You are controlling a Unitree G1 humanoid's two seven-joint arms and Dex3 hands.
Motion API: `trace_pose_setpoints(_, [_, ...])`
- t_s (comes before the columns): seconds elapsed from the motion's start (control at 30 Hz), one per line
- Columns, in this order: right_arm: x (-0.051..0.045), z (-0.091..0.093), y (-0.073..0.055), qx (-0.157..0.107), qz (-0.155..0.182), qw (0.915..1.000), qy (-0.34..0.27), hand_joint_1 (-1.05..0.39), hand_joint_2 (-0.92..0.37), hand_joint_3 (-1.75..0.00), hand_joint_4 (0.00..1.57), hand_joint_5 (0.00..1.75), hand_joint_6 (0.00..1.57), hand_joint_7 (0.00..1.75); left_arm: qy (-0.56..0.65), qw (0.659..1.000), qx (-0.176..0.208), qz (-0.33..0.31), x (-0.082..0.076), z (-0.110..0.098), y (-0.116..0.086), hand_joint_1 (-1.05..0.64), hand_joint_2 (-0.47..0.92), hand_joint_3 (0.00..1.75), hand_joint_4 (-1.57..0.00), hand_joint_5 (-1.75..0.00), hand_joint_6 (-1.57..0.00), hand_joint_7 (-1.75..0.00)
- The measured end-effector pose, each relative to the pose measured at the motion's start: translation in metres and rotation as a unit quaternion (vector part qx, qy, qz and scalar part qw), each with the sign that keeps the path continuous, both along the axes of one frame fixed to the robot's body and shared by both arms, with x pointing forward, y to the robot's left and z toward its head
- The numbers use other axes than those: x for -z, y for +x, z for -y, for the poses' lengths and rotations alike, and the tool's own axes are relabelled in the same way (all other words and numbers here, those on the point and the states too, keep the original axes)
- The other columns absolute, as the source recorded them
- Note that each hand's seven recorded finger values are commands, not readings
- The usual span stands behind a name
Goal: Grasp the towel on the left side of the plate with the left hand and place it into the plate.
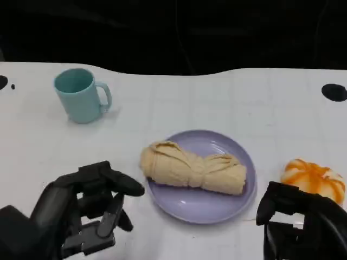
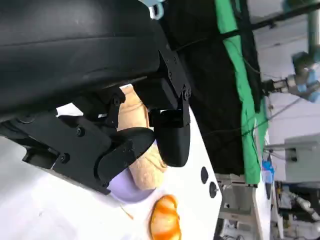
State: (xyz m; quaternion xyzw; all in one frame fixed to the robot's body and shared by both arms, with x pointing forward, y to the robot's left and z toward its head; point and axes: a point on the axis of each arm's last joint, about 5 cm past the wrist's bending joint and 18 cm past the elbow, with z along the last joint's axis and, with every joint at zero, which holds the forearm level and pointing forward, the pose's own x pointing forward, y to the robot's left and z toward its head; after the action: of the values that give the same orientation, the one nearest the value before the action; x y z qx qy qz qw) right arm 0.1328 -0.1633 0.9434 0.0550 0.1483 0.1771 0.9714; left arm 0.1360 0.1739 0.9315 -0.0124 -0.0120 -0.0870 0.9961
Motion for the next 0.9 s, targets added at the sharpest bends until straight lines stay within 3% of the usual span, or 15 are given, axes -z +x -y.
trace_pose_setpoints(0.4, [0.0007, 0.006, -0.001, 0.005, 0.003, 1.0000, -0.008, 0.02, -0.56, -1.38, 0.79, 1.75, 0.57, 1.75, -0.118, 0.989, -0.003, -0.087, 0.008, -0.004, -0.005, -0.10, 0.48, 1.32, -0.86, -1.75, -0.78, -1.60])
trace_pose_setpoints(0.9, [0.0025, 0.008, -0.002, 0.020, 0.000, 0.9998, -0.010, 0.03, -0.56, -1.39, 0.78, 1.75, 0.56, 1.75, -0.142, 0.984, 0.016, -0.108, 0.012, -0.007, -0.004, -0.10, 0.44, 1.36, -0.86, -1.75, -0.79, -1.60])
